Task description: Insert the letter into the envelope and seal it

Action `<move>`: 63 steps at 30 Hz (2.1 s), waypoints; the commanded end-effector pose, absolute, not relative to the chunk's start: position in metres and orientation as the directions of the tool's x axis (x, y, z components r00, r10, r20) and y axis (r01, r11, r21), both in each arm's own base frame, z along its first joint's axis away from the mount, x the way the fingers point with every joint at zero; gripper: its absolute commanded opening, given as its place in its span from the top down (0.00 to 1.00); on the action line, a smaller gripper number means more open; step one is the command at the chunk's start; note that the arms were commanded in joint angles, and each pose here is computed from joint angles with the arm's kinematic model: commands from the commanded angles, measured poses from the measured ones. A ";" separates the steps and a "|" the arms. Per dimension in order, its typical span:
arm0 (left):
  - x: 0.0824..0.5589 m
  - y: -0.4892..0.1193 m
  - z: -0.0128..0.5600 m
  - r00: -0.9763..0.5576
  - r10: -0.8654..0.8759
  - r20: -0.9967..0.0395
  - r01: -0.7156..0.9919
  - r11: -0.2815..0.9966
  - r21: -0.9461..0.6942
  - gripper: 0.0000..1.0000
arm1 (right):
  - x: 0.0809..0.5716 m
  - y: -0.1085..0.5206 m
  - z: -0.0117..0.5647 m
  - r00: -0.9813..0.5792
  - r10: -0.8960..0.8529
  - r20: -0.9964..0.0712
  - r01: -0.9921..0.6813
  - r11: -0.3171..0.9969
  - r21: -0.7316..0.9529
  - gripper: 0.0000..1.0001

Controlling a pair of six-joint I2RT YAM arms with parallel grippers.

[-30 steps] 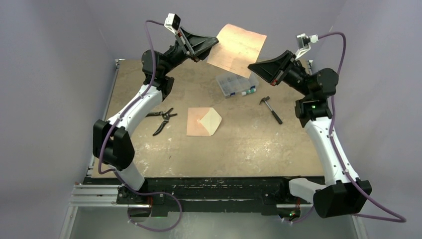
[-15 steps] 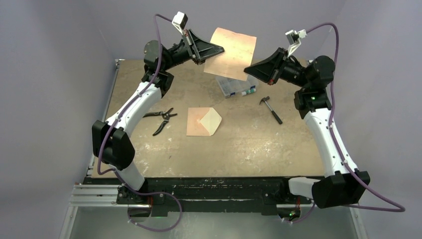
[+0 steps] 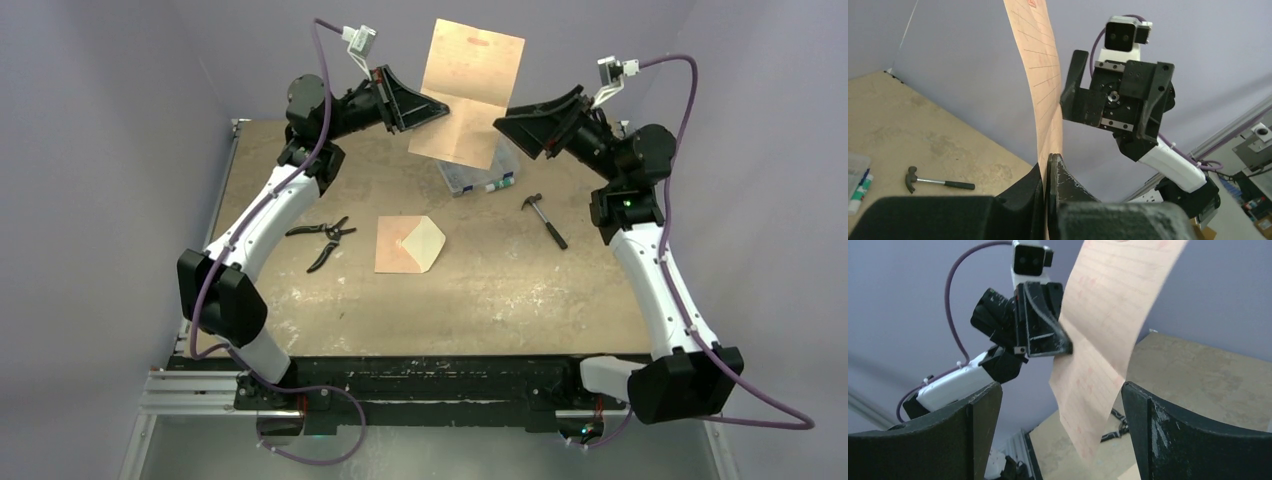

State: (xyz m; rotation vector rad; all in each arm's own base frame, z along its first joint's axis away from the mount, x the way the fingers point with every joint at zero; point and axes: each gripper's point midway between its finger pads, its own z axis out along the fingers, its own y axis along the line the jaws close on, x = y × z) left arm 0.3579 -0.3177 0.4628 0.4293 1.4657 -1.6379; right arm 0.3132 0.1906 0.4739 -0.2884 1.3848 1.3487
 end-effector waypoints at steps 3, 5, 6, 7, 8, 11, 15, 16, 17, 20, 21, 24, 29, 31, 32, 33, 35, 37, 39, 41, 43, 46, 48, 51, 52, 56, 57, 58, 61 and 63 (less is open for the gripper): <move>0.332 -0.314 0.487 -0.415 -0.337 -0.845 0.894 0.024 -0.448 1.00 | 0.337 0.182 0.507 -0.235 0.617 -0.751 -0.804 0.311 0.507 0.08; 0.339 -0.316 0.479 -0.446 -0.329 -0.833 0.876 0.033 -0.482 1.00 | 0.339 0.183 0.516 -0.207 0.616 -0.760 -0.828 0.303 0.471 0.08; 0.344 -0.318 0.475 -0.469 -0.323 -0.822 0.861 0.041 -0.508 1.00 | 0.342 0.184 0.519 -0.204 0.611 -0.765 -0.835 0.299 0.461 0.08; 0.348 -0.319 0.469 -0.493 -0.315 -0.811 0.845 0.046 -0.532 1.00 | 0.342 0.186 0.521 -0.203 0.598 -0.776 -0.848 0.290 0.445 0.08; 0.352 -0.321 0.465 -0.516 -0.309 -0.799 0.831 0.049 -0.555 1.00 | 0.343 0.189 0.524 -0.201 0.581 -0.789 -0.861 0.279 0.425 0.09; 0.358 -0.324 0.455 -0.571 -0.303 -0.763 0.792 0.043 -0.610 1.00 | 0.337 0.196 0.527 -0.188 0.533 -0.825 -0.900 0.244 0.362 0.11; 0.374 -0.325 0.443 -0.622 -0.315 -0.717 0.735 0.084 -0.673 1.00 | 0.319 0.201 0.521 -0.158 0.465 -0.871 -0.936 0.211 0.283 0.14; 0.379 -0.325 0.440 -0.634 -0.319 -0.705 0.719 0.094 -0.689 1.00 | 0.314 0.202 0.516 -0.157 0.447 -0.881 -0.941 0.201 0.271 0.15; 0.385 -0.324 0.438 -0.646 -0.324 -0.691 0.702 0.104 -0.704 1.00 | 0.309 0.203 0.512 -0.154 0.427 -0.891 -0.948 0.189 0.254 0.17; 0.406 -0.322 0.426 -0.682 -0.349 -0.642 0.642 0.133 -0.755 1.00 | 0.286 0.207 0.499 -0.148 0.356 -0.923 -0.971 0.125 0.204 0.21; 0.413 -0.321 0.422 -0.692 -0.361 -0.625 0.623 0.138 -0.770 1.00 | 0.275 0.208 0.493 -0.149 0.326 -0.934 -0.978 0.090 0.187 0.22; 0.427 -0.323 0.420 -0.705 -0.373 -0.603 0.615 0.101 -0.782 1.00 | 0.258 0.209 0.477 -0.178 0.261 -0.949 -0.980 0.042 0.195 0.23; 0.424 -0.326 0.431 -0.662 -0.383 -0.644 0.699 -0.006 -0.715 1.00 | 0.317 0.195 0.481 -0.175 0.350 -0.920 -0.884 0.355 0.303 0.17; 0.430 -0.325 0.427 -0.650 -0.398 -0.648 0.699 0.024 -0.715 1.00 | 0.346 0.179 0.492 -0.129 0.408 -0.904 -0.792 0.506 0.342 0.15; 0.434 -0.324 0.424 -0.646 -0.406 -0.646 0.691 0.047 -0.721 1.00 | 0.352 0.176 0.492 -0.149 0.432 -0.889 -0.768 0.517 0.380 0.14; 0.436 -0.323 0.422 -0.640 -0.409 -0.650 0.692 0.062 -0.720 1.00 | 0.359 0.173 0.491 -0.168 0.463 -0.870 -0.736 0.528 0.423 0.13; 0.435 -0.323 0.422 -0.627 -0.406 -0.665 0.705 0.067 -0.706 1.00 | 0.380 0.163 0.488 -0.185 0.526 -0.830 -0.655 0.564 0.503 0.11; 0.431 -0.322 0.426 -0.611 -0.403 -0.681 0.726 0.056 -0.685 1.00 | 0.393 0.162 0.475 -0.245 0.573 -0.782 -0.593 0.549 0.589 0.10; 0.423 -0.321 0.431 -0.599 -0.402 -0.692 0.744 0.038 -0.667 1.00 | 0.401 0.164 0.461 -0.286 0.594 -0.752 -0.573 0.523 0.631 0.10; 0.412 -0.319 0.438 -0.598 -0.401 -0.695 0.758 -0.001 -0.652 1.00 | 0.402 0.169 0.452 -0.312 0.602 -0.735 -0.586 0.487 0.648 0.09; 0.398 -0.317 0.449 -0.597 -0.394 -0.698 0.774 -0.053 -0.631 1.00 | 0.391 0.180 0.455 -0.349 0.602 -0.718 -0.643 0.404 0.651 0.09; 0.384 -0.314 0.460 -0.611 -0.381 -0.694 0.773 -0.100 -0.626 1.00 | 0.379 0.182 0.467 -0.330 0.623 -0.709 -0.690 0.354 0.632 0.09; 0.376 -0.312 0.470 -0.618 -0.385 -0.686 0.772 -0.129 -0.623 1.00 | 0.379 0.178 0.466 -0.315 0.648 -0.693 -0.681 0.355 0.641 0.08; 0.365 -0.308 0.484 -0.639 -0.394 -0.661 0.761 -0.193 -0.620 1.00 | 0.379 0.179 0.459 -0.321 0.644 -0.695 -0.682 0.352 0.641 0.08; 0.362 -0.307 0.489 -0.648 -0.400 -0.648 0.754 -0.217 -0.620 1.00 | 0.375 0.183 0.459 -0.329 0.634 -0.700 -0.707 0.326 0.627 0.08; 0.355 -0.300 0.499 -0.715 -0.416 -0.562 0.694 -0.332 -0.638 1.00 | 0.328 0.199 0.475 -0.360 0.584 -0.727 -0.854 0.106 0.509 0.11; 0.354 -0.299 0.500 -0.729 -0.414 -0.545 0.680 -0.355 -0.641 1.00 | 0.319 0.200 0.478 -0.368 0.579 -0.728 -0.870 0.063 0.490 0.13; 0.353 -0.297 0.500 -0.739 -0.415 -0.531 0.671 -0.372 -0.642 1.00 | 0.313 0.201 0.480 -0.377 0.572 -0.729 -0.877 0.034 0.480 0.16; 0.355 -0.297 0.497 -0.741 -0.430 -0.516 0.665 -0.363 -0.653 1.00 | 0.308 0.205 0.484 -0.405 0.556 -0.726 -0.873 0.001 0.488 0.27; 0.358 -0.298 0.494 -0.733 -0.443 -0.516 0.670 -0.339 -0.661 1.00 | 0.311 0.206 0.486 -0.419 0.555 -0.719 -0.864 0.000 0.503 0.34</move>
